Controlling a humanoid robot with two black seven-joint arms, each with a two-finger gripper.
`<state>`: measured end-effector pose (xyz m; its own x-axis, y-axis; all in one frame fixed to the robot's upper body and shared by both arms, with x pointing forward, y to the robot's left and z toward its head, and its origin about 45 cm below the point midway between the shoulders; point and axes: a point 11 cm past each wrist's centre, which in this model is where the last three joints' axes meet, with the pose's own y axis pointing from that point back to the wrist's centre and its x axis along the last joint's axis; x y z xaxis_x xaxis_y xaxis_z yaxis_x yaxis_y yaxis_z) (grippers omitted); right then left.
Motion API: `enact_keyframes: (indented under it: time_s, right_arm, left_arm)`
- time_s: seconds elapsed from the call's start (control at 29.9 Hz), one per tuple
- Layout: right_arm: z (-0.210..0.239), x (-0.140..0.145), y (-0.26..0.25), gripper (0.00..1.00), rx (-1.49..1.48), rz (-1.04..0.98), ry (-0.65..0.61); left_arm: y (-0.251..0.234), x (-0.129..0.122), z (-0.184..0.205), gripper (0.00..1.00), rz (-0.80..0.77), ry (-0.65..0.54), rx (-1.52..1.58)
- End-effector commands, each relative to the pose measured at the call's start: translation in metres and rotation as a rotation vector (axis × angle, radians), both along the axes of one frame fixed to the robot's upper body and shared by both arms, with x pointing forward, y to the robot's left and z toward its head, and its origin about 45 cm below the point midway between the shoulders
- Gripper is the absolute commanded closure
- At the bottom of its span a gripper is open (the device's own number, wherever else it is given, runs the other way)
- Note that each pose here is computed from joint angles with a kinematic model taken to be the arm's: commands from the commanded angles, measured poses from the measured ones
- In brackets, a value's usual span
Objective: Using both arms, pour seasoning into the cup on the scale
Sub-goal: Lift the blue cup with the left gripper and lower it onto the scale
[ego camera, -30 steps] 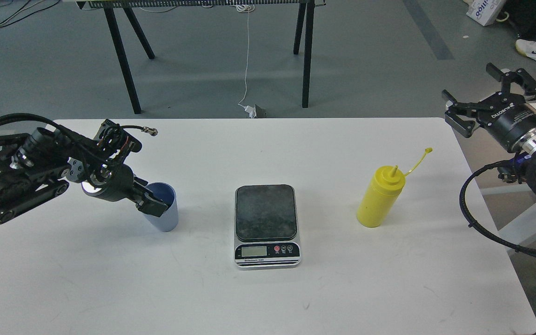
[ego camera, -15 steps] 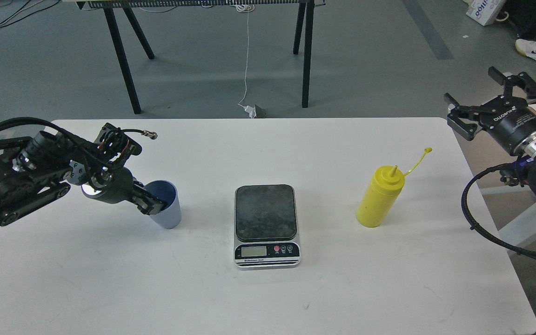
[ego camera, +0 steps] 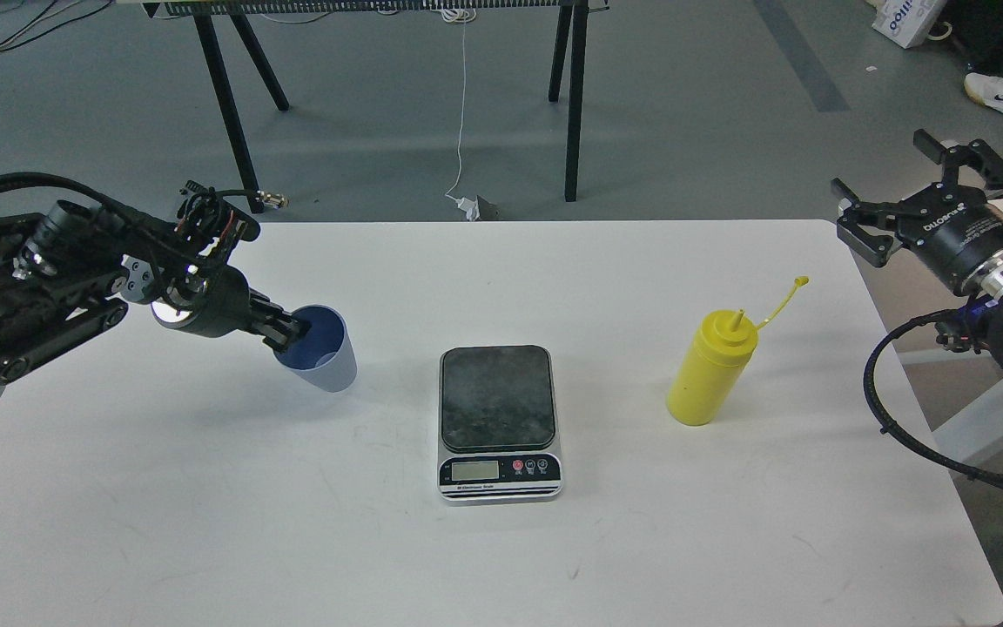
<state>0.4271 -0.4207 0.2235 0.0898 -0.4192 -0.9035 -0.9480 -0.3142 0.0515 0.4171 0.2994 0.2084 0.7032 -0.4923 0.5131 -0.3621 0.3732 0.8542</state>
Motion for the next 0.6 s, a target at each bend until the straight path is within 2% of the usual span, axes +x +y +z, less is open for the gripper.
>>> enact_keyframes:
  time_s: [0.0, 0.1, 0.17, 0.23, 0.3, 0.43, 0.57]
  right_arm:
    - [-0.001, 0.000, 0.001, 0.00, 0.001, 0.001, 0.001]
    - [-0.001, 0.000, 0.002, 0.00, 0.004, 0.001, 0.001]
    - [-0.001, 0.000, 0.002, 0.00, 0.006, 0.001, 0.000]
    - [-0.001, 0.001, 0.002, 0.00, 0.006, 0.002, -0.001]
    - [0.001, 0.001, 0.000, 0.00, 0.003, -0.002, -0.003]
    - [0.002, 0.000, -0.004, 0.00, -0.001, -0.008, -0.002]
    - [0.001, -0.001, -0.008, 0.00, -0.006, -0.017, 0.002]
  left_arm:
    - [-0.023, 0.015, 0.037, 1.00, 0.027, -0.038, -0.136]
    - [-0.055, 0.031, 0.086, 1.00, 0.060, -0.073, -0.337]
    - [-0.081, 0.033, 0.094, 1.00, 0.052, -0.050, -0.421]
    - [-0.122, 0.026, 0.083, 1.00, -0.026, -0.010, -0.435]
    - [-0.143, 0.019, 0.070, 1.00, -0.089, 0.009, -0.398]
    - [-0.148, 0.006, 0.036, 1.00, -0.183, 0.018, -0.257]
    - [-0.148, -0.003, 0.013, 1.00, -0.195, 0.050, -0.230]
